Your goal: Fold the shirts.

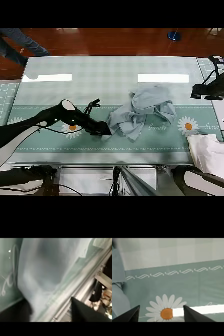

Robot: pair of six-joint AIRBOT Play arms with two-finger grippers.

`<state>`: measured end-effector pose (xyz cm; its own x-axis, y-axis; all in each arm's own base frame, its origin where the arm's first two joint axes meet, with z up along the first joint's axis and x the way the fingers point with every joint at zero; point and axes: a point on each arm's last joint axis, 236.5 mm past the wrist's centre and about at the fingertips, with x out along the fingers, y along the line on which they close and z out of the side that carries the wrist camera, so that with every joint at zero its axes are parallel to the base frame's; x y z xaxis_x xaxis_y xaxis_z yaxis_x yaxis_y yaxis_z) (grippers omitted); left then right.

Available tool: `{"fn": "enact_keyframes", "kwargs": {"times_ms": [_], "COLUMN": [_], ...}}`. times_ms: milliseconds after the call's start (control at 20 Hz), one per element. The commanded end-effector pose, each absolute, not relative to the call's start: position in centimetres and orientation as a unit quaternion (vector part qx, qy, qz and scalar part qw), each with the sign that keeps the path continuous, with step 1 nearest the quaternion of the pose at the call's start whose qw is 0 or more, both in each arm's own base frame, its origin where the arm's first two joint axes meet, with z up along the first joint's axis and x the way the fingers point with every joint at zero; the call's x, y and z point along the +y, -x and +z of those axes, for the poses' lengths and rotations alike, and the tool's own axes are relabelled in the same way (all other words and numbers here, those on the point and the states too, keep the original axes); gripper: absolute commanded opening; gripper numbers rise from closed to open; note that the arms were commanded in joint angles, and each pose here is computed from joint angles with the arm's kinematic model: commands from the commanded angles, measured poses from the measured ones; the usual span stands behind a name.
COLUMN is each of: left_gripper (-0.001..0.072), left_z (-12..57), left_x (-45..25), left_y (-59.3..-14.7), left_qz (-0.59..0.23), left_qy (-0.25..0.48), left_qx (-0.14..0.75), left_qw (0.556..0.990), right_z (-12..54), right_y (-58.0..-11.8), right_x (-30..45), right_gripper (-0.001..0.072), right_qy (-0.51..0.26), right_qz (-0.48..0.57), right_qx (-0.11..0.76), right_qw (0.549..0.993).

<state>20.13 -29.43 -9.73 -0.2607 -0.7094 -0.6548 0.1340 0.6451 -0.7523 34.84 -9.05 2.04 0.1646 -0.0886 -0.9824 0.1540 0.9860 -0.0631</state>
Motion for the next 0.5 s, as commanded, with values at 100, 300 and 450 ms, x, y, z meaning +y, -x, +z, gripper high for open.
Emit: {"fn": "enact_keyframes", "kwargs": {"times_ms": [100, 300, 450], "left_gripper": [0.0026, 0.0026, 0.0025], "left_z": [-9.1, -8.7, -8.4], "left_x": [-31.9, -31.4, -31.3], "left_y": [-21.5, -21.4, -21.1], "left_qz": [-0.385, -0.388, -0.398], "left_qy": [0.210, 0.215, 0.213], "left_qx": [0.679, 0.684, 0.685], "left_qw": [0.588, 0.579, 0.572], "right_z": [2.0, 2.5, 1.2], "right_y": [-34.5, -34.4, -33.9], "right_x": [-9.0, -12.3, -10.3], "right_gripper": [0.0591, 0.0591, 0.0410], "right_qy": [-0.026, 0.052, 0.034], "right_qz": [-0.079, -0.103, -0.058], "right_qx": [0.648, 0.644, 0.668], "right_qw": [0.757, 0.756, 0.741]}}
